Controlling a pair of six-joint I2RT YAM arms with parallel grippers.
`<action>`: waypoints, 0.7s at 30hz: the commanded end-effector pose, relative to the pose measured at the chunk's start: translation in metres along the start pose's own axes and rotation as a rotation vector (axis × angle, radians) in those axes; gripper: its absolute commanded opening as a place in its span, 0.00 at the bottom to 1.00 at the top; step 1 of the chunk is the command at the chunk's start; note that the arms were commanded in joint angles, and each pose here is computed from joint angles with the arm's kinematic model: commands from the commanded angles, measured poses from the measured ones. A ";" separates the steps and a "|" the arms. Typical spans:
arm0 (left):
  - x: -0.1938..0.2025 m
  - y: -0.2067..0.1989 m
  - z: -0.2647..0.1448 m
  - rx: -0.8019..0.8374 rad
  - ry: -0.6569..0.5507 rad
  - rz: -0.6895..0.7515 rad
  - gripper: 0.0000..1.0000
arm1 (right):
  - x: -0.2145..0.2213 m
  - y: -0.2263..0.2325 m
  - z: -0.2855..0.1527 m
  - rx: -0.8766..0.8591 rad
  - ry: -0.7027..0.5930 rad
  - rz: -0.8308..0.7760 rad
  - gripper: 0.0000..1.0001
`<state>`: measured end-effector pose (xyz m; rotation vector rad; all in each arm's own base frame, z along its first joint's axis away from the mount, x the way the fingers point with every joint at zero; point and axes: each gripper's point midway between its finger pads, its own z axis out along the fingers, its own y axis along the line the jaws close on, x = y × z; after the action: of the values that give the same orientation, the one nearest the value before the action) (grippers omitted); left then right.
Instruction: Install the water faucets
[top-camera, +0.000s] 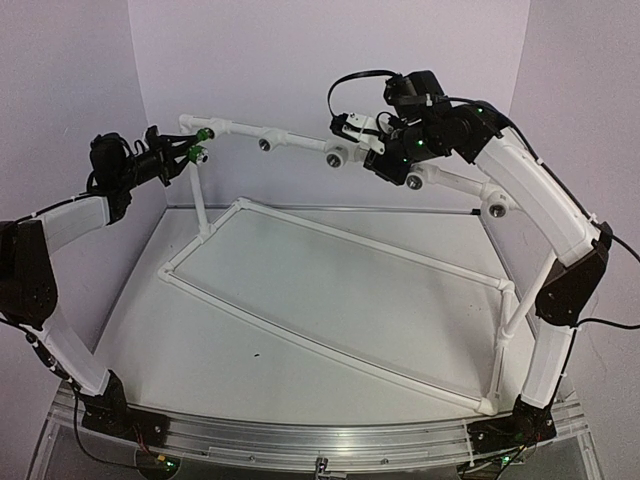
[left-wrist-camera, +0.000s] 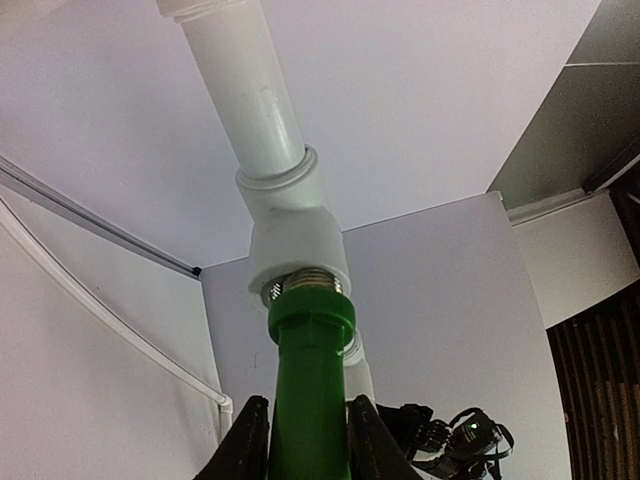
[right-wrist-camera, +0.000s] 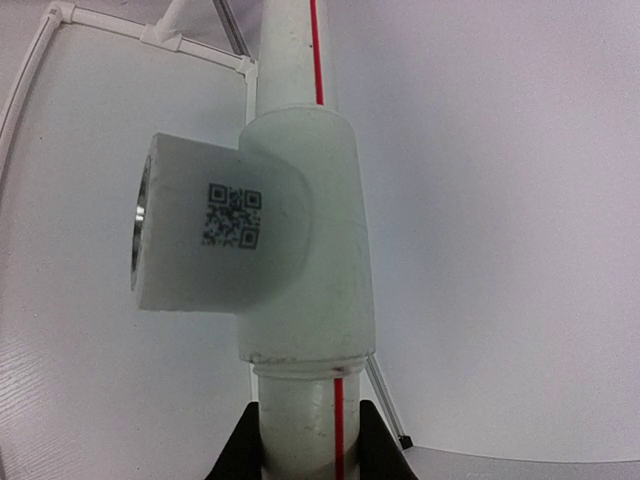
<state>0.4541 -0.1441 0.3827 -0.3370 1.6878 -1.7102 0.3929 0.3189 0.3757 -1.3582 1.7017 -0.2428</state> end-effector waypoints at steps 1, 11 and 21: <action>0.001 -0.031 0.009 0.077 0.018 0.071 0.00 | -0.021 0.036 -0.004 -0.142 -0.082 0.092 0.00; 0.012 -0.028 0.008 0.074 0.059 0.053 0.00 | -0.021 0.037 -0.002 -0.143 -0.080 0.096 0.00; 0.011 -0.023 0.013 0.097 0.091 -0.022 0.00 | -0.017 0.044 -0.003 -0.162 -0.081 0.047 0.00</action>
<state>0.4497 -0.1583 0.3780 -0.3254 1.7231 -1.7710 0.3919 0.3196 0.3753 -1.3615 1.6925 -0.2369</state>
